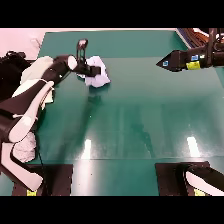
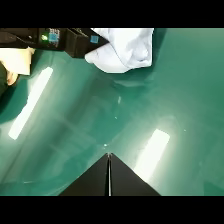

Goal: Fold the shirts.

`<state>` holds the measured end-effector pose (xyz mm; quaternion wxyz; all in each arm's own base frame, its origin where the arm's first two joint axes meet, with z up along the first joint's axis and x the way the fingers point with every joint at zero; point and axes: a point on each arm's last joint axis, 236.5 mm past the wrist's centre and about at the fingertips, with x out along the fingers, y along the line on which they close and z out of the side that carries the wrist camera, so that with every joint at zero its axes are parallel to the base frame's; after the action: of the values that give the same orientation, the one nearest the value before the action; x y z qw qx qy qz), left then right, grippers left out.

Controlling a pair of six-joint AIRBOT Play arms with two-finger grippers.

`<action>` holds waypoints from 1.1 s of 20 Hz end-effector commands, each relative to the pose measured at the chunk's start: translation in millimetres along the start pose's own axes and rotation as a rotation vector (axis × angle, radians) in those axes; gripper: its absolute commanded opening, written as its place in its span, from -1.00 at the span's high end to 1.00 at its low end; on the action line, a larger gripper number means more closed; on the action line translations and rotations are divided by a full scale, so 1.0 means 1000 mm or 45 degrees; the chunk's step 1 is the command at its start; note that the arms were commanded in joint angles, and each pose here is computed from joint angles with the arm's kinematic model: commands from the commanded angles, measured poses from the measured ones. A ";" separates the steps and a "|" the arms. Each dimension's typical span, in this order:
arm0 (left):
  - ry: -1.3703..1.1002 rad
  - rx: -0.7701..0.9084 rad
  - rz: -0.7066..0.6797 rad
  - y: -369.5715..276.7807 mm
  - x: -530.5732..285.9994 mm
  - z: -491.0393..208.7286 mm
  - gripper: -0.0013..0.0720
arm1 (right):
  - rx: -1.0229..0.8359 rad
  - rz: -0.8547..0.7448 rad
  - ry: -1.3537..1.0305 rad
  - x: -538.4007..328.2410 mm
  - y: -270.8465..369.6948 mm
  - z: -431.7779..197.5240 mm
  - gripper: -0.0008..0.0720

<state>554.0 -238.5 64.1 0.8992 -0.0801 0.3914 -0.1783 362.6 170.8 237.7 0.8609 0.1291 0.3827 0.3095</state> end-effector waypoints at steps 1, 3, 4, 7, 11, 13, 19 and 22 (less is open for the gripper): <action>-0.349 0.126 -0.013 -0.028 -0.104 0.095 0.90 | -0.048 -0.013 -0.160 -0.026 0.014 0.021 0.93; -0.573 0.267 -0.049 -0.060 -0.201 0.139 0.90 | -0.094 -0.019 -0.307 -0.053 0.030 0.038 0.93; -0.652 0.321 -0.067 -0.075 -0.245 0.147 0.90 | -0.112 -0.022 -0.366 -0.064 0.036 0.044 0.93; -0.711 0.441 -0.163 -0.122 -0.320 0.131 0.90 | -0.153 -0.021 -0.468 -0.089 0.052 0.051 0.93; -0.479 0.593 -0.325 -0.188 -0.302 0.067 0.90 | -0.182 -0.022 -0.480 -0.099 0.059 0.053 0.93; -0.320 0.657 -0.404 -0.222 -0.266 0.025 0.90 | -0.205 -0.011 -0.437 -0.099 0.064 0.056 0.93; -0.067 0.568 -0.641 -0.288 -0.185 -0.043 -0.84 | -0.252 -0.047 -0.420 -0.113 0.059 0.086 0.93; -0.129 0.422 -0.512 -0.230 -0.170 0.002 -0.83 | -0.236 -0.102 -0.370 -0.120 0.041 0.087 0.93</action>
<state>358.4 -403.6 253.2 0.8553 0.0218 0.2727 -0.4400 344.9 140.8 387.6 0.9283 0.0875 0.2064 0.2965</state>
